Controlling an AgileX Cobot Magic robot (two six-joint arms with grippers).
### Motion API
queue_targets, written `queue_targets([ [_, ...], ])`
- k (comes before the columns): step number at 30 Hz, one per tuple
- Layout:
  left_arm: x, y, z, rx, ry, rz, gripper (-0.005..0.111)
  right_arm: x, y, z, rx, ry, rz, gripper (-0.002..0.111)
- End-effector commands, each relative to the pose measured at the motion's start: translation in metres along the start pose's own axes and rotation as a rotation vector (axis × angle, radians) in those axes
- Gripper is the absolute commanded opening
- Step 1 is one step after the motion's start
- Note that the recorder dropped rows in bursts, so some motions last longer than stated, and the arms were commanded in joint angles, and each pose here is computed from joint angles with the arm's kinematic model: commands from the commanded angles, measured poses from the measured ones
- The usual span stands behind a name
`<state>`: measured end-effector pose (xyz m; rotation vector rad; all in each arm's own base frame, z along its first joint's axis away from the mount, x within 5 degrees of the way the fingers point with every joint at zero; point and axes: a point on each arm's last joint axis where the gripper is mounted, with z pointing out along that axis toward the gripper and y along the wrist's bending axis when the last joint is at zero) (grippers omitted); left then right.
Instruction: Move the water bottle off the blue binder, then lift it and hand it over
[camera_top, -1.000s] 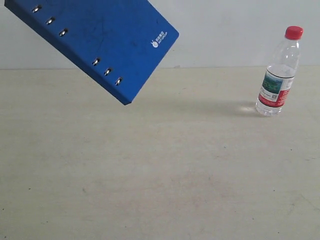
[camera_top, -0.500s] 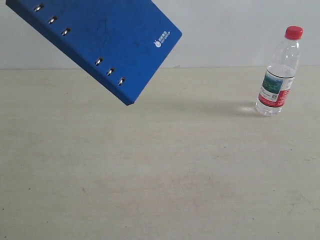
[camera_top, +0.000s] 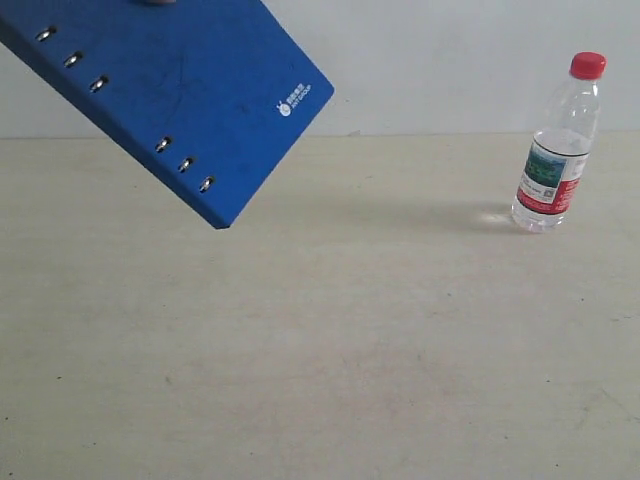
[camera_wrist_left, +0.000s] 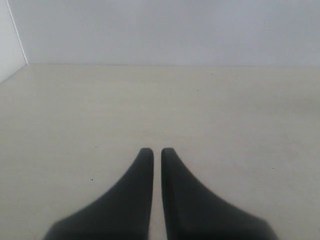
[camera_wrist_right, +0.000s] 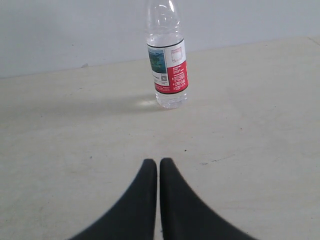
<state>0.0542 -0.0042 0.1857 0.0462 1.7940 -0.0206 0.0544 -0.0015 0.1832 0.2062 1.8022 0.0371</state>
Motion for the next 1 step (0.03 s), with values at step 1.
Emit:
queue_targets([
  [1,-0.0003,0.0000,0.0000,0.000,-0.011,-0.006,0.005,-0.0010,-0.0003,-0.0004,0.006,-0.010,-0.001,0.000],
])
